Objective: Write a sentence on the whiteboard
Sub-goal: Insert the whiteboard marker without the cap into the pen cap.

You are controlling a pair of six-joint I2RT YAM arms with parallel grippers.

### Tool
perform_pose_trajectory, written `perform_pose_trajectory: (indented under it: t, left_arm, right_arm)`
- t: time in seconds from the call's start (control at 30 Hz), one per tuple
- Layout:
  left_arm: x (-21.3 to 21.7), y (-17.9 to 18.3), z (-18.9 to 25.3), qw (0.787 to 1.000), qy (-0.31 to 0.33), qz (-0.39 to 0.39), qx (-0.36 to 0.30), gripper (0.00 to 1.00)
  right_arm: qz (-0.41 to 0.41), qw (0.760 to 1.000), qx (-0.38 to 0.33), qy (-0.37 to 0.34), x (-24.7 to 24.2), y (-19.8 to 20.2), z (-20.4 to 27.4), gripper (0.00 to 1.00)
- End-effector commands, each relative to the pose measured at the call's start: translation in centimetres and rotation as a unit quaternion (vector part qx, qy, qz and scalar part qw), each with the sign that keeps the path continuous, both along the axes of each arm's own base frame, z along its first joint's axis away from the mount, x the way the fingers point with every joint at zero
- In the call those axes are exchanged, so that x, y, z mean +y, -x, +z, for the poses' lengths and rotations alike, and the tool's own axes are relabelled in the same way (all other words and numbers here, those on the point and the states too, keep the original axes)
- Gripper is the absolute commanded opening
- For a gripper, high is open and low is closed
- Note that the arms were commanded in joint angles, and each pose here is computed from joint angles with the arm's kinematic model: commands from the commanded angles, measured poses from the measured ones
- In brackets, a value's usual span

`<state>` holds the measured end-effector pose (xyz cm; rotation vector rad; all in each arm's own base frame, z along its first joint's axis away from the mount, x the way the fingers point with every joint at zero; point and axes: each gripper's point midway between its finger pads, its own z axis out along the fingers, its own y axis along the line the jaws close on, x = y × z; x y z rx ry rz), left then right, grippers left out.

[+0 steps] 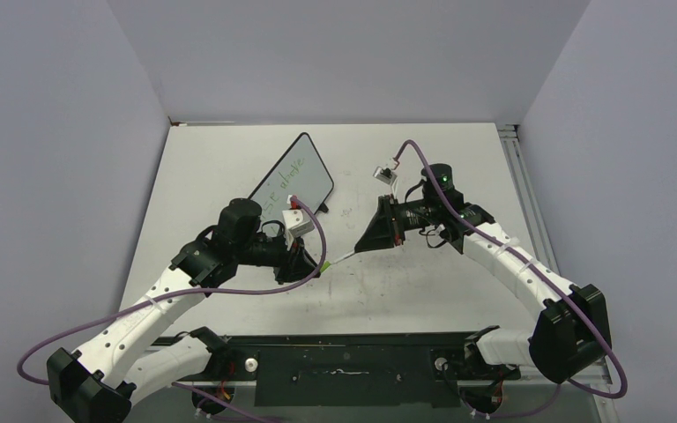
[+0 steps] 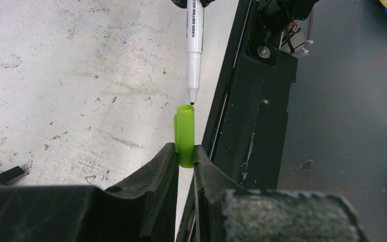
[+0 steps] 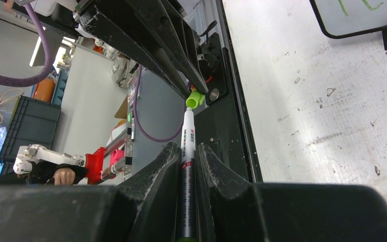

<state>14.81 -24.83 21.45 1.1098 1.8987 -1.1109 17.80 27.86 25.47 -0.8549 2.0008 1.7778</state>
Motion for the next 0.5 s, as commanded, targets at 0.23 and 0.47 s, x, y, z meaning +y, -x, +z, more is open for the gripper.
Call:
perform_pose_trajectory:
  t: [0.23, 0.47]
  left_arm:
    - [-0.33, -0.42, 1.37, 1.000, 0.021, -0.003, -0.020, 0.00]
    - [-0.30, -0.41, 1.12, 1.000, 0.017, -0.004, -0.017, 0.00]
  right_arm:
    - [0.012, 0.999, -0.034, -0.010, 0.52, -0.12, 0.52, 0.07]
    - [0.008, 0.999, -0.043, -0.017, 0.64, -0.27, 1.30, 0.07]
